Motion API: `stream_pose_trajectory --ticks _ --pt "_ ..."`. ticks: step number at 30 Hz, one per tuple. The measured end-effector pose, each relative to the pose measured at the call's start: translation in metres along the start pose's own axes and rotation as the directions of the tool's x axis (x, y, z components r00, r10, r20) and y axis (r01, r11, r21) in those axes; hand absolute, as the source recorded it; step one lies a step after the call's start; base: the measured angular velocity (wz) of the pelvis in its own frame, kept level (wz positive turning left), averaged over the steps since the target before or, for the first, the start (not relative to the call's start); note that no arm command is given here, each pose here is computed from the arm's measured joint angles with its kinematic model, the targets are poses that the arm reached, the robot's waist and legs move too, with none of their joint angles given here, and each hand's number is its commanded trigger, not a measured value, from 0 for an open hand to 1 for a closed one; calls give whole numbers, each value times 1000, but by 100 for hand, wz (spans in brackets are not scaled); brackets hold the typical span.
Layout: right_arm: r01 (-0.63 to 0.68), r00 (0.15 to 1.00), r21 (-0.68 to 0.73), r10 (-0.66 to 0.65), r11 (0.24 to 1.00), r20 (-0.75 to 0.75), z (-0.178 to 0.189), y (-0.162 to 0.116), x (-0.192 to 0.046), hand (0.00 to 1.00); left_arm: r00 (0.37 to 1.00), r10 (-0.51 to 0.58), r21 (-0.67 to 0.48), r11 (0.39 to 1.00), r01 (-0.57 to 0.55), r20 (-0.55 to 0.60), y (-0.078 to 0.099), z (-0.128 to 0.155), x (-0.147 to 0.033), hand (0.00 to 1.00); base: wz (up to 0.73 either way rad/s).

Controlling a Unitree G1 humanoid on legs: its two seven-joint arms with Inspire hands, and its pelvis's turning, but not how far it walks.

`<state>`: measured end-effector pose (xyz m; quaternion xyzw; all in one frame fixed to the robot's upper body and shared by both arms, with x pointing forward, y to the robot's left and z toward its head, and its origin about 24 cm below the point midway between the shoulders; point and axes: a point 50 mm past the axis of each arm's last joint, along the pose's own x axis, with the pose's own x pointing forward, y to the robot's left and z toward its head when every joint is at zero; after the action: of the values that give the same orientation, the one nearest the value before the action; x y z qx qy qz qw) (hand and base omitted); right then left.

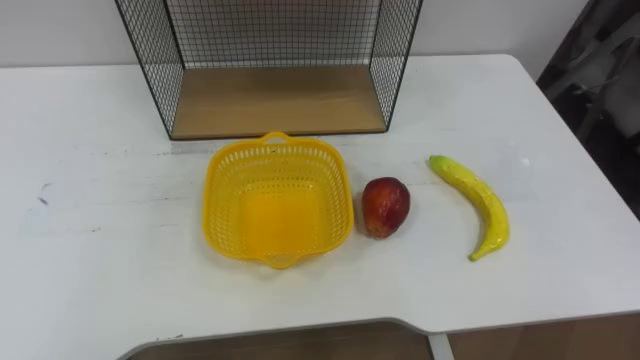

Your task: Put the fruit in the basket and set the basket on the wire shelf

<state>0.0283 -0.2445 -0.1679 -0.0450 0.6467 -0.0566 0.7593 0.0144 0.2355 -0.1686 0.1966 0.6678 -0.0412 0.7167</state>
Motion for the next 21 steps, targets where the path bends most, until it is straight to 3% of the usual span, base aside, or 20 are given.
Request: stream_pose_trajectory --ticks 14,21 --pt "21 1000 80 -22 997 17 3 -1 0 0 1000 5 3 1000 -5 6 0 2 0 0 0" --pt "50 997 359 -69 932 43 4 -4 0 0 997 77 -45 996 -76 21 6 2 0 0 0"
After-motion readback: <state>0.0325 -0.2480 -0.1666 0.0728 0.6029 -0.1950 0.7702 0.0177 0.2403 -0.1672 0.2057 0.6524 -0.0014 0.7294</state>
